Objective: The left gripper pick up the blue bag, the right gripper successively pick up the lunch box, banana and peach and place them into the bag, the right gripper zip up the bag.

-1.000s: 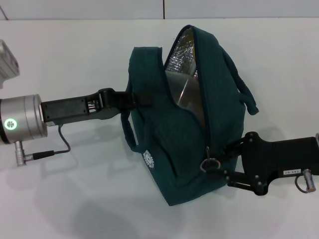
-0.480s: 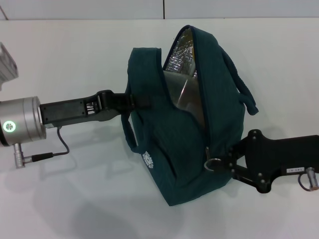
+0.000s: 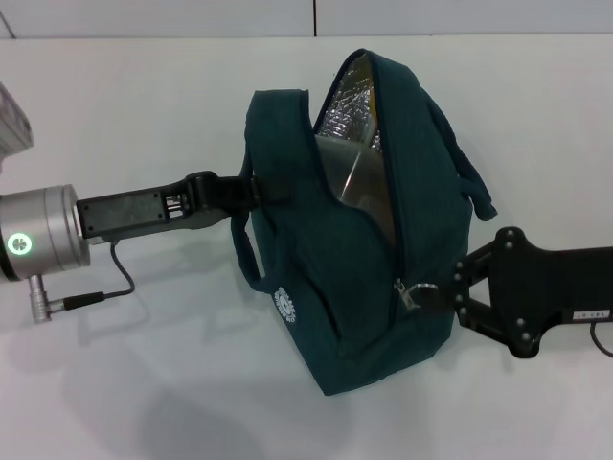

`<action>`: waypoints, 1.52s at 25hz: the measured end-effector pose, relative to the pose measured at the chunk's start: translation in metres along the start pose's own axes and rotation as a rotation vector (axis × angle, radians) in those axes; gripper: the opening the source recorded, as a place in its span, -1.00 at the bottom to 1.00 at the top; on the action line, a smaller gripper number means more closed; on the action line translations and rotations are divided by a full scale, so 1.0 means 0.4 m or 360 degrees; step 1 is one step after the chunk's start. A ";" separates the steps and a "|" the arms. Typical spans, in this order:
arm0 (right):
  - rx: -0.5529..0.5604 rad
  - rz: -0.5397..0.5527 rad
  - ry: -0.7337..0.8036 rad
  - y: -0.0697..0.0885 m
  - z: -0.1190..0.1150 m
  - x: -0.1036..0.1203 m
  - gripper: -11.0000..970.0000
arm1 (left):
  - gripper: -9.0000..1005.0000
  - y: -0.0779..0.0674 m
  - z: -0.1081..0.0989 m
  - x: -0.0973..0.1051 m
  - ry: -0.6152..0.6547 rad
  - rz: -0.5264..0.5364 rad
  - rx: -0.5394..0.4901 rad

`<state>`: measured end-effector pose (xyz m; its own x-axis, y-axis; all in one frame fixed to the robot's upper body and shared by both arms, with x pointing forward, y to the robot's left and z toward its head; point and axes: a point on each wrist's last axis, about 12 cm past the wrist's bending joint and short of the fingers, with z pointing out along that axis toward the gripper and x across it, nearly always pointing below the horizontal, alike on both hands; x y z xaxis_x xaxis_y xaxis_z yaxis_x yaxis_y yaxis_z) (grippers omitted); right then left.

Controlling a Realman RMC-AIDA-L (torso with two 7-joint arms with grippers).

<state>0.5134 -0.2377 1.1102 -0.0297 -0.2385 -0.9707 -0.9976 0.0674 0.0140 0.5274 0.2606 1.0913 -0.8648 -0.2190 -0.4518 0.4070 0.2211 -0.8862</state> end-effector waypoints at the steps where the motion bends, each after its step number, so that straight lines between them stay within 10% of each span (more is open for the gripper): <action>1: 0.0006 -0.0010 -0.0007 -0.002 -0.001 -0.004 -0.97 | -0.88 0.000 0.000 0.000 -0.0011 0.0027 0.0007; 24: 0.0158 -0.0159 -0.0167 -0.030 -0.056 -0.075 -0.97 | 0.25 0.025 -0.080 0.048 -0.0437 0.0315 -0.0029; 26: 0.0164 -0.0165 -0.0179 -0.031 -0.062 -0.080 -0.97 | 0.76 0.025 -0.079 0.050 -0.0436 0.0330 -0.0025; 38: 0.0061 -0.0142 -0.0118 -0.070 -0.019 -0.120 -0.97 | 0.75 0.006 -0.124 0.109 -0.0440 0.0593 0.0039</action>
<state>0.5424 -0.2357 1.1580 0.0650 -0.1729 -0.9828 -0.9930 0.0863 -0.0809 0.4763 0.2988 1.0745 -0.5490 -0.3747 -0.7472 0.6848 0.3109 -0.6591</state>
